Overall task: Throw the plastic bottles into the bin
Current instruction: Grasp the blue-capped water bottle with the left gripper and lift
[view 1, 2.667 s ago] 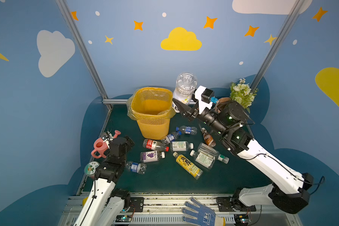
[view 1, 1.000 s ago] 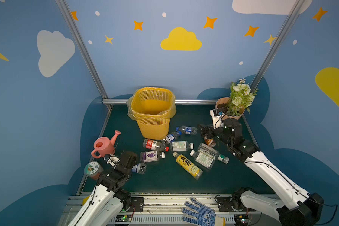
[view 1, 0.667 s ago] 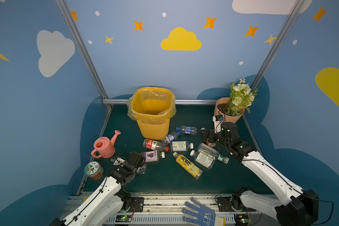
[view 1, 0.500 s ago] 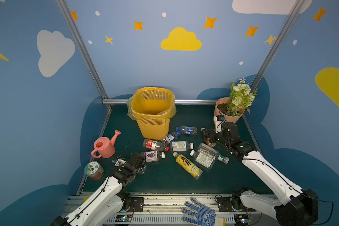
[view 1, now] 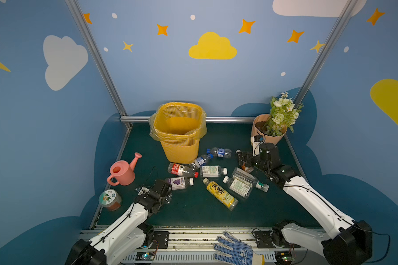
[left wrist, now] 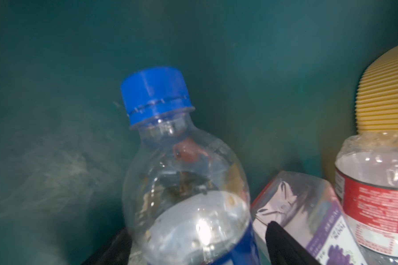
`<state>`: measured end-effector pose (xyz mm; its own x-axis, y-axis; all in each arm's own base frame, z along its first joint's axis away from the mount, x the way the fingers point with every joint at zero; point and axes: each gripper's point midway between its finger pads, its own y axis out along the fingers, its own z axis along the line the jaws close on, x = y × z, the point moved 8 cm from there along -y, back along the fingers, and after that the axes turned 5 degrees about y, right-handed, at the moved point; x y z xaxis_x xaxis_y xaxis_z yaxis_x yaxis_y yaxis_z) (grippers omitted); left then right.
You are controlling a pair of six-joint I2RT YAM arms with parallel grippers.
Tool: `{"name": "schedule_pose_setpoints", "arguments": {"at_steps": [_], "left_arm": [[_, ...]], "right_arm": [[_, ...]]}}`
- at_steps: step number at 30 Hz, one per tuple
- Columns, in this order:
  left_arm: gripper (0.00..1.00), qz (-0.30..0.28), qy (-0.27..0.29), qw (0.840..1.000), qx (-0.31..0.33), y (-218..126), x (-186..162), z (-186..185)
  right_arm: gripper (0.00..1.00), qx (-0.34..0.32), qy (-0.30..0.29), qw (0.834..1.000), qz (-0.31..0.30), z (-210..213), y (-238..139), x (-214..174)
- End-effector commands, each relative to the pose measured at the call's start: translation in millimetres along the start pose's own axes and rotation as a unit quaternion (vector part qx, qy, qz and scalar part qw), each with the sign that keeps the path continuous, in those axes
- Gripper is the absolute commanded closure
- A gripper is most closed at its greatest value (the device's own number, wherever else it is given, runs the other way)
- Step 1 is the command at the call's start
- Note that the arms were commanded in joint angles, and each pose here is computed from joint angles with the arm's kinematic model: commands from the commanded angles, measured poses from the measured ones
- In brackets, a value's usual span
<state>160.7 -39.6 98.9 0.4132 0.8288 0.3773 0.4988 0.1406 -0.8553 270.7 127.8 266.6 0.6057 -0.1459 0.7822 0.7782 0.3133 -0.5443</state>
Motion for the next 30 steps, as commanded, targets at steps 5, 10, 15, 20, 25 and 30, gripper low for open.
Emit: {"name": "schedule_pose_setpoints", "arguments": {"at_steps": [5,10,15,20,25,30], "left_arm": [[0.16,0.019,0.017,1.000,-0.001,11.9,-5.8,5.6],[0.31,0.021,0.014,1.000,-0.013,13.9,-8.2,11.0],[0.39,0.003,0.012,0.999,-0.029,4.3,-2.8,13.6],[0.42,-0.030,0.010,0.998,-0.055,-14.7,9.2,11.2],[0.46,-0.071,0.026,0.994,-0.077,-38.7,25.7,0.6],[0.46,-0.159,0.093,0.977,-0.106,-86.9,59.6,-27.7]], "right_arm": [[0.05,0.002,0.009,1.000,0.002,0.2,-3.6,2.4],[0.05,0.007,0.014,1.000,0.005,1.5,-2.7,2.5],[0.05,0.007,0.017,1.000,0.005,1.3,-2.7,1.9],[0.05,0.007,0.021,1.000,0.004,1.0,-2.4,1.1],[0.05,0.004,0.022,1.000,0.002,0.4,-1.7,1.5],[0.05,0.003,0.021,1.000,0.005,0.4,-2.0,1.4]]}}
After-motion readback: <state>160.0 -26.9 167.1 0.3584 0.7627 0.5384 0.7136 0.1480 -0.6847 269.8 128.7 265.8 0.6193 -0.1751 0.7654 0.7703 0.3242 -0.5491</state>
